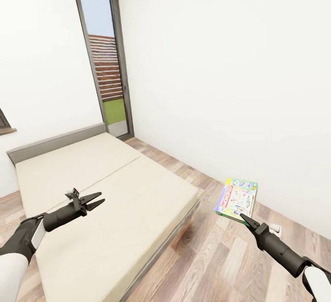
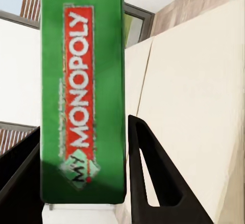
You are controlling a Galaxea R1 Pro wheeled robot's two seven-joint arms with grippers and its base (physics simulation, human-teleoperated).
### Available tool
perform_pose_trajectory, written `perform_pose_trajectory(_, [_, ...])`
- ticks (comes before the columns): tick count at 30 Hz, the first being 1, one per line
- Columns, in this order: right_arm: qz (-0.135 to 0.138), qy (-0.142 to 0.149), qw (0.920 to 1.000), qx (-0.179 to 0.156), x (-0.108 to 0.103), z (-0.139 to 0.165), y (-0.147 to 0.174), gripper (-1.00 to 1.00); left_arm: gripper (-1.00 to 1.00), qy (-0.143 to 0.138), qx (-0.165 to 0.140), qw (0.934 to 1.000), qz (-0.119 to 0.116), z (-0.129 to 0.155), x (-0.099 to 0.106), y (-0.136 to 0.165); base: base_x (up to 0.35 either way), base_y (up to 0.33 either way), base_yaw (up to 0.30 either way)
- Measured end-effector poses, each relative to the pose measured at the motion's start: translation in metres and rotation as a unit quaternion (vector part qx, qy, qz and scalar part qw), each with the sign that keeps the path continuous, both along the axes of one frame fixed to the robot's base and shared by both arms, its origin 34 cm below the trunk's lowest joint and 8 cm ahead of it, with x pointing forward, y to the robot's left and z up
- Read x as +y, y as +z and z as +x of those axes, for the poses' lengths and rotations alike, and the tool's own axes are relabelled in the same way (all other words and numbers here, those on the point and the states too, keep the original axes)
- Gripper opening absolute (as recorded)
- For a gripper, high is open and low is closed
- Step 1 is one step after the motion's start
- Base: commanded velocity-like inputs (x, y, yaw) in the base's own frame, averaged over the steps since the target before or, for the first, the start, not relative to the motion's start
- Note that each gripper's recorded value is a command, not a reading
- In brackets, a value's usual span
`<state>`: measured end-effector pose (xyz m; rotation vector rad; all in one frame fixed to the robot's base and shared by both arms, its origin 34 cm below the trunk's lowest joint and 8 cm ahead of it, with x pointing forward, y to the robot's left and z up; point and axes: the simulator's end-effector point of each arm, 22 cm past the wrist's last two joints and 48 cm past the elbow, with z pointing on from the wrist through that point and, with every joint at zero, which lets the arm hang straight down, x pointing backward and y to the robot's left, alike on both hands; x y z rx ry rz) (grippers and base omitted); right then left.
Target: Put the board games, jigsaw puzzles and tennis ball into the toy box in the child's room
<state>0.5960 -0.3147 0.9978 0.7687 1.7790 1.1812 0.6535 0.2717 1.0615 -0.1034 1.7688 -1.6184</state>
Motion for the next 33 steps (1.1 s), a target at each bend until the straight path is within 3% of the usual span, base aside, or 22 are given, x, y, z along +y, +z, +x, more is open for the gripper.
perform_pose_trajectory(33, [0.002,0.001,0.9999,-0.011,0.004,0.0,0.01,-1.0,1.0,-0.002,-0.011,0.9999,-0.001,-0.001,-0.003,0.011,0.0,0.0,-0.267])
